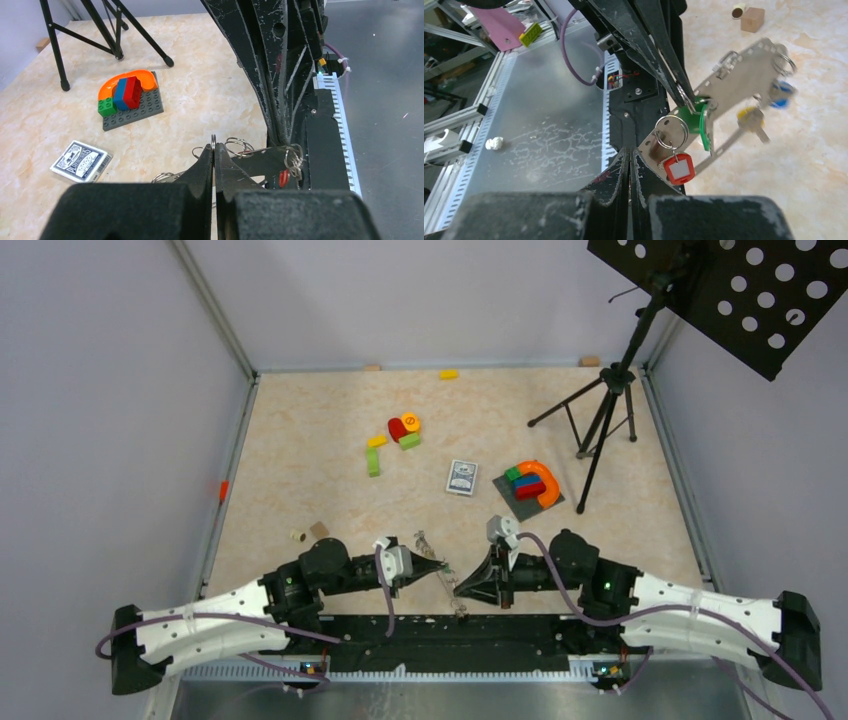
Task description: Remove the keys from the keyring
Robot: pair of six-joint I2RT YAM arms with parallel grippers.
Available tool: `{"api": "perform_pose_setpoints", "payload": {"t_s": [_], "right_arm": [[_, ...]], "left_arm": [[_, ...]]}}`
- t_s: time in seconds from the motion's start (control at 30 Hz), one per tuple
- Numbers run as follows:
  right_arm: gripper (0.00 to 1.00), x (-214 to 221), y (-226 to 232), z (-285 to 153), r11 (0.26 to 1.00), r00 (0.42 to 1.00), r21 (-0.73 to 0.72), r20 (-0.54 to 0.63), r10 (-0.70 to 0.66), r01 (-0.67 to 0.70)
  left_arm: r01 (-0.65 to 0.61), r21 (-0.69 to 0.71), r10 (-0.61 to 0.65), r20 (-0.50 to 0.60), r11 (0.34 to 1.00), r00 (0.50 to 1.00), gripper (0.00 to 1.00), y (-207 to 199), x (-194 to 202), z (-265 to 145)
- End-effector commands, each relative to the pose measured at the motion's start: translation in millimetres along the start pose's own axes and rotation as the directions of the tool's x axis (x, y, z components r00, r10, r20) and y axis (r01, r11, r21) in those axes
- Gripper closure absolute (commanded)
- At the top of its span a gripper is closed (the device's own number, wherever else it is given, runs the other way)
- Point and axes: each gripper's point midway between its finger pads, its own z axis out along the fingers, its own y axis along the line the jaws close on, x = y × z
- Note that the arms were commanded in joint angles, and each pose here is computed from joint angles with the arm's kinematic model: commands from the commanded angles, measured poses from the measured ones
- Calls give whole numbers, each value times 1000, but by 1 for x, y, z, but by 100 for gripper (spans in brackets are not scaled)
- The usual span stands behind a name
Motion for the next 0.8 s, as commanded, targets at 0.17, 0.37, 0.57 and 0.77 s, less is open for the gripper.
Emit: {"api": "perform_pose_setpoints", "payload": {"t_s": [0.17, 0.37, 0.57, 0.77], "right_arm": [[100, -11, 19, 16, 993, 999, -118, 36, 13, -9], [100, -10, 16, 20, 994, 999, -107, 37, 15, -11], [97, -15, 13, 23, 996, 998, -85, 60, 2, 3], [96, -15, 13, 33, 996, 999, -87, 50, -7, 11]], "left_arm": [[-5, -41, 10, 119, 999, 993, 100, 9, -32, 3], [9, -46, -4, 114, 999, 993, 100, 9, -30, 3], [18, -32, -13, 129, 999, 992, 100, 6, -30, 3], [24, -31, -19, 162, 999, 987, 100, 5, -34, 2]]}}
